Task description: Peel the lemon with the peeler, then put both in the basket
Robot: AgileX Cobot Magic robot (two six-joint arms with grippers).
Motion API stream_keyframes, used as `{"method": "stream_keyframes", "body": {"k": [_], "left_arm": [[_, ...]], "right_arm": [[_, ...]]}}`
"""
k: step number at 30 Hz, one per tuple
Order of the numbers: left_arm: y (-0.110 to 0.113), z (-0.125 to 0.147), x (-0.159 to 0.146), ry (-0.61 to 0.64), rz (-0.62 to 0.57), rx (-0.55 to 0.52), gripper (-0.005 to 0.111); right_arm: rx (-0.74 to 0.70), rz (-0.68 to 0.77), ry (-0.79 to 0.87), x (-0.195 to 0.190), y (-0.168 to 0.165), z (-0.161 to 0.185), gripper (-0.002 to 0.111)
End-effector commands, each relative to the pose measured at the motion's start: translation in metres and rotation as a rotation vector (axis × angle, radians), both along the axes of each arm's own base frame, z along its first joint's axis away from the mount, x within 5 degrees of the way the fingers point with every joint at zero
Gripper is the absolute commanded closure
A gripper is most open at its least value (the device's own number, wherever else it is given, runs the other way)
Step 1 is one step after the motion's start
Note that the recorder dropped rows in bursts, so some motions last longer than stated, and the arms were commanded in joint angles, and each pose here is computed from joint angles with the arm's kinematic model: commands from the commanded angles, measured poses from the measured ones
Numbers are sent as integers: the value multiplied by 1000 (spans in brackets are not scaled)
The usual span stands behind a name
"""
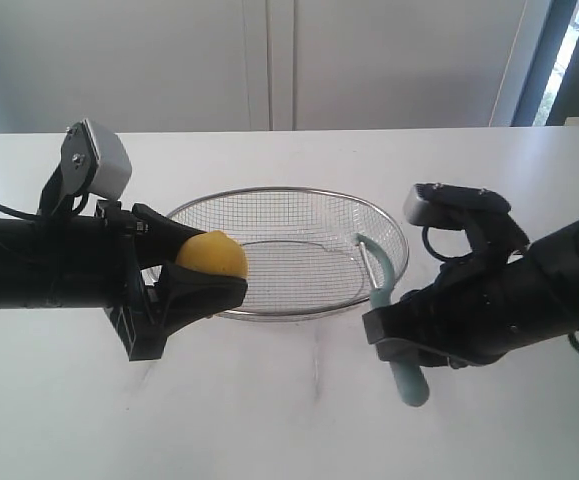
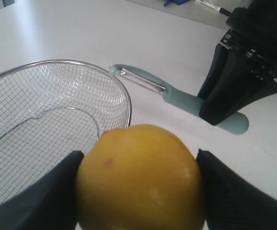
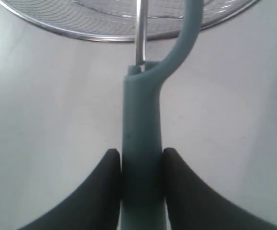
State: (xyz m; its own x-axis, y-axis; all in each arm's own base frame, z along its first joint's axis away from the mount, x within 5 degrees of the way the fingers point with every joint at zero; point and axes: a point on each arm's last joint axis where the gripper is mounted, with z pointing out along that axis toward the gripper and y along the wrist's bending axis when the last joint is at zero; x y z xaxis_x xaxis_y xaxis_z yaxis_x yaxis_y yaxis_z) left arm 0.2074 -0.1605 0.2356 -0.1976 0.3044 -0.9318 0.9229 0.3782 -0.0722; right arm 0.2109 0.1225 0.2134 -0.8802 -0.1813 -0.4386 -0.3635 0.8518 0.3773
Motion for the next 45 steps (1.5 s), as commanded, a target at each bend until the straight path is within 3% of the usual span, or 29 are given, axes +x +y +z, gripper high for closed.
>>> {"method": "stream_keyframes", "body": {"k": [1, 8, 21, 45], "left_arm": [[-2, 5, -1, -140, -66, 8, 107], [-5, 9, -5, -139, -109, -33, 107], [-5, 9, -5, -137, -111, -44, 107], [-5, 5, -2, -125, -88, -19, 107]], "right_arm": [[131, 48, 22, 1, 12, 0, 108], [179, 119, 39, -14, 38, 2, 108], [262, 125, 63, -28, 62, 7, 108], [312, 134, 103, -32, 65, 9, 108]]}}
